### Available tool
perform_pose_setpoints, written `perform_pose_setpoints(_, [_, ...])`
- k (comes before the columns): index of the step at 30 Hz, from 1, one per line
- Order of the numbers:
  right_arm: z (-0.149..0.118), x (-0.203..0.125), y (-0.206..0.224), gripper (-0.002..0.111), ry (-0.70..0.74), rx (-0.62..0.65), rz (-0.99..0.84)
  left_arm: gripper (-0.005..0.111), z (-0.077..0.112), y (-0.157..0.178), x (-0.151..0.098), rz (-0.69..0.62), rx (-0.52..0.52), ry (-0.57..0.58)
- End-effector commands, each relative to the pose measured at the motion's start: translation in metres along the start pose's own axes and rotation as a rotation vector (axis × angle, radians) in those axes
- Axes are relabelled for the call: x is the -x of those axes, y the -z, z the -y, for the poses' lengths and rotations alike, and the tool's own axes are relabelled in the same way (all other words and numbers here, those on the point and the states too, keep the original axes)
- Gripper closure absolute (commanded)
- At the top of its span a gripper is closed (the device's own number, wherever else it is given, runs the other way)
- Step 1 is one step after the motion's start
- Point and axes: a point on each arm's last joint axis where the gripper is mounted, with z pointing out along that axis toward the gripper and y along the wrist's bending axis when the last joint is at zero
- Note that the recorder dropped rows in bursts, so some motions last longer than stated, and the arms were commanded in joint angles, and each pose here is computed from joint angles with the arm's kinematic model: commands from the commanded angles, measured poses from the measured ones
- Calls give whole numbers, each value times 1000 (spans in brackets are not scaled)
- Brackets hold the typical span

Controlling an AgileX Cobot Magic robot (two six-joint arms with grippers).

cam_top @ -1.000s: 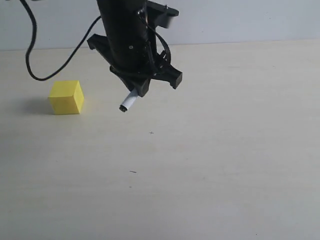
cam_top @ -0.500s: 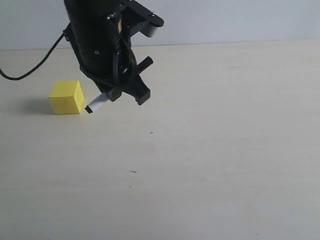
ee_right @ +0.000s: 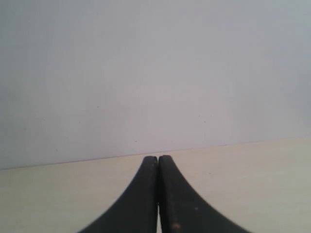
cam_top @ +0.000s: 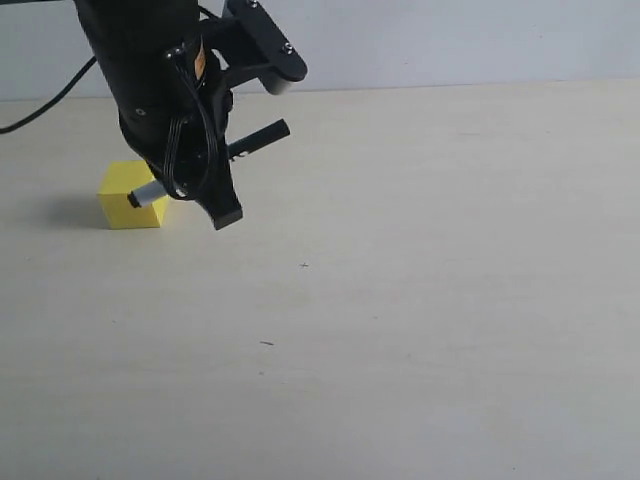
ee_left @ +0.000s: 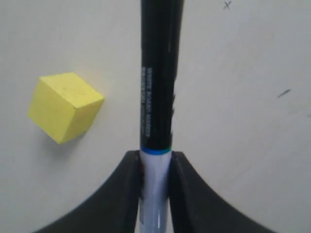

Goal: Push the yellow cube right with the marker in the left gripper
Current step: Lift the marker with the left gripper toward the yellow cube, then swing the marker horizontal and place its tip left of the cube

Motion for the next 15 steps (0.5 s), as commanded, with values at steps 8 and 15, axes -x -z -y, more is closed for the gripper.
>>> perform_pose_setpoints(8, [0, -1, 0, 108, 14, -3, 9, 107, -3, 2, 5, 80, 7, -27])
perform_pose_setpoints(15, [0, -1, 0, 108, 14, -3, 9, 107, -46, 12, -17, 122, 31, 21])
